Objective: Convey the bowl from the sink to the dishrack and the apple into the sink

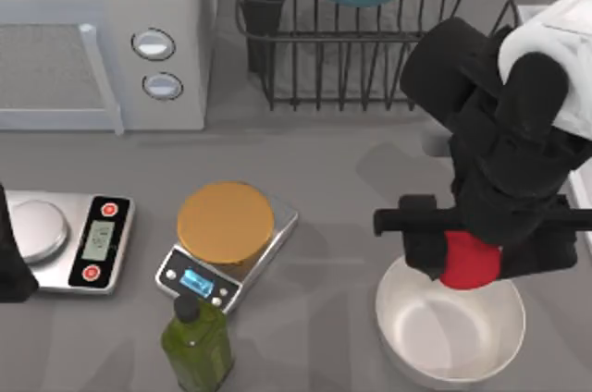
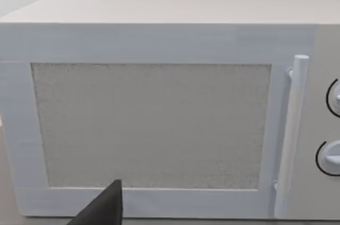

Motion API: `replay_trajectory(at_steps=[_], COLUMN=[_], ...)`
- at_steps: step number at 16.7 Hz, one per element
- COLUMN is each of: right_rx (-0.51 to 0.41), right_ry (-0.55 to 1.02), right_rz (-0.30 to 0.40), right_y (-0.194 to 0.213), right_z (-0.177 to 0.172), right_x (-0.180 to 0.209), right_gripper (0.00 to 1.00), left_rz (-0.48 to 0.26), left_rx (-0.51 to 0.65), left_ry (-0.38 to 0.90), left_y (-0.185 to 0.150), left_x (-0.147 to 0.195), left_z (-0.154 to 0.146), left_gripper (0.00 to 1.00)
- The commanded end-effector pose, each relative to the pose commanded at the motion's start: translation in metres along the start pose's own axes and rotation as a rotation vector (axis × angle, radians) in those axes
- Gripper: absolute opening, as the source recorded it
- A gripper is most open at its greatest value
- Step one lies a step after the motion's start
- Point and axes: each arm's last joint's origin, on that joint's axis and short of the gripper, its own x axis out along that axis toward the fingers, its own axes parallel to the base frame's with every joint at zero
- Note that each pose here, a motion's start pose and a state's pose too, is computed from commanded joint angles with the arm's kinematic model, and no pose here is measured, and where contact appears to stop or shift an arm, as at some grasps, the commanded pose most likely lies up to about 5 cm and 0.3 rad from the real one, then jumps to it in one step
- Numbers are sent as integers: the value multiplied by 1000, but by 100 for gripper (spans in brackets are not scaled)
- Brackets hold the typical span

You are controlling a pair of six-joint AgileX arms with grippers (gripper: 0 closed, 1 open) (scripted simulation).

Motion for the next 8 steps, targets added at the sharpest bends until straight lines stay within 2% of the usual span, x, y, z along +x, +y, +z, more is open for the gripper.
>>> replay_trajectory(at_steps=[4, 8], right_rx=[0, 15], right_ry=[0, -52], right_rz=[1, 42], right_y=[0, -14], right_z=[1, 19], right_x=[3, 21], right_gripper=[0, 0], left_rz=[0, 0], left_rx=[0, 0], left_ry=[0, 0], left_y=[0, 0], left_x=[0, 0], left_z=[0, 0], left_gripper=[100, 100])
